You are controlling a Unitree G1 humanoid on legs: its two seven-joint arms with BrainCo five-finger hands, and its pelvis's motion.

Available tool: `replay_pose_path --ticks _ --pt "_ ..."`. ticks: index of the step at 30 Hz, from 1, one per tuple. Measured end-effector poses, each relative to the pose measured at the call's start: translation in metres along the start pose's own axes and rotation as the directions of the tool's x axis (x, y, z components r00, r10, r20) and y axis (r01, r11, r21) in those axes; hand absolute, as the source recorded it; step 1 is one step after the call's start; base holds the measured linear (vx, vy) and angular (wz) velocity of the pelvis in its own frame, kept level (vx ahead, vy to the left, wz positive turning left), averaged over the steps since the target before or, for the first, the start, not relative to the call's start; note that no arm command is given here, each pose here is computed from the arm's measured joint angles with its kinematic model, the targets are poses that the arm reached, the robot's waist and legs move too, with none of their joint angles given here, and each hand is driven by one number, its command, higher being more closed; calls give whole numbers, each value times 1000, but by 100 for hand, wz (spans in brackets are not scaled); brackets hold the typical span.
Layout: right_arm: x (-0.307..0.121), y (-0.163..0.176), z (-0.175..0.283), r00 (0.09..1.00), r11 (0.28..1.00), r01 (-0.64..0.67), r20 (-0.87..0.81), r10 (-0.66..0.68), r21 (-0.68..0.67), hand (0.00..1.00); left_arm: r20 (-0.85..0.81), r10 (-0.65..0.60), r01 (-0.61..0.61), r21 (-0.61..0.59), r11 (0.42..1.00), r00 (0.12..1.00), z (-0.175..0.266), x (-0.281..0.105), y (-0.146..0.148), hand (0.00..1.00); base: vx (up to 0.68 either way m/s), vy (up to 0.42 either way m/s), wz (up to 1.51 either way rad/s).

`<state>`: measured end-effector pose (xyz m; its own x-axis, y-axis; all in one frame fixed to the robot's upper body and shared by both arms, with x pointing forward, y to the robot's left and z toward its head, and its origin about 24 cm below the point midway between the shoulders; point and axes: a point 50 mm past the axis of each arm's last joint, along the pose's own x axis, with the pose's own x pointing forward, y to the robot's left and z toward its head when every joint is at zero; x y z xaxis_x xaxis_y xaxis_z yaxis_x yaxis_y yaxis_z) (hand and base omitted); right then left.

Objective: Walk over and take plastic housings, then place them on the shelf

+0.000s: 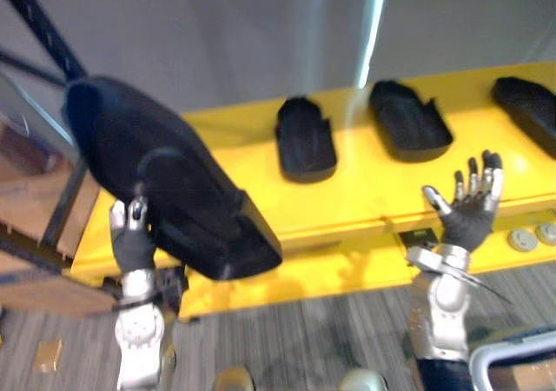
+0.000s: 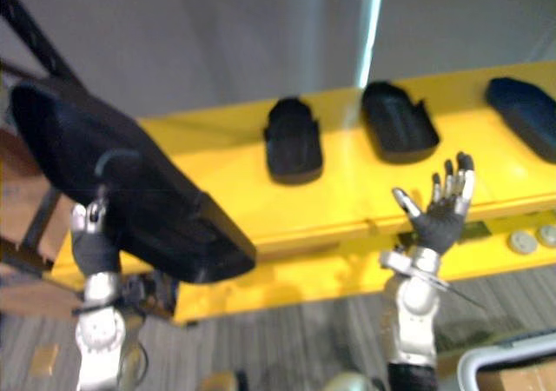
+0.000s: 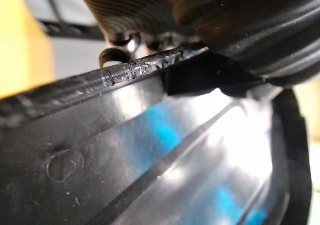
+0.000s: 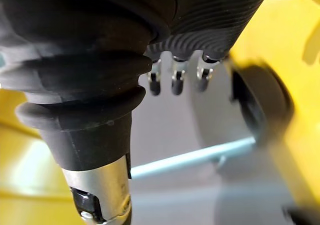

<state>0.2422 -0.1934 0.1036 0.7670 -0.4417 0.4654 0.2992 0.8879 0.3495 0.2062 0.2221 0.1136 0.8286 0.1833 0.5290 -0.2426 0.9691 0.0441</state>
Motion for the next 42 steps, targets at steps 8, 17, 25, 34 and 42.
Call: replay_pose_path --ticks 8,17,25,34,42 --pt "0 -8 13 998 992 -25 62 33 -121 0 -56 55 -53 37 998 997 -6 0 -7 100 -19 30 21" --pt "14 -4 48 945 954 -234 189 268 -186 0 20 87 -89 262 961 996 9 18 17 100 -8 -62 0" --pt "-9 9 28 910 909 -413 24 415 -61 0 -93 206 -133 504 853 974 -20 71 75 100 -42 10 -21" --pt "-36 37 10 756 764 -641 -111 645 71 0 -243 149 10 551 834 958 -39 111 85 100 5 4 -13" --pt "-39 43 11 712 723 -685 -125 691 95 0 -379 131 60 452 890 916 -52 126 80 100 -23 1 -9"
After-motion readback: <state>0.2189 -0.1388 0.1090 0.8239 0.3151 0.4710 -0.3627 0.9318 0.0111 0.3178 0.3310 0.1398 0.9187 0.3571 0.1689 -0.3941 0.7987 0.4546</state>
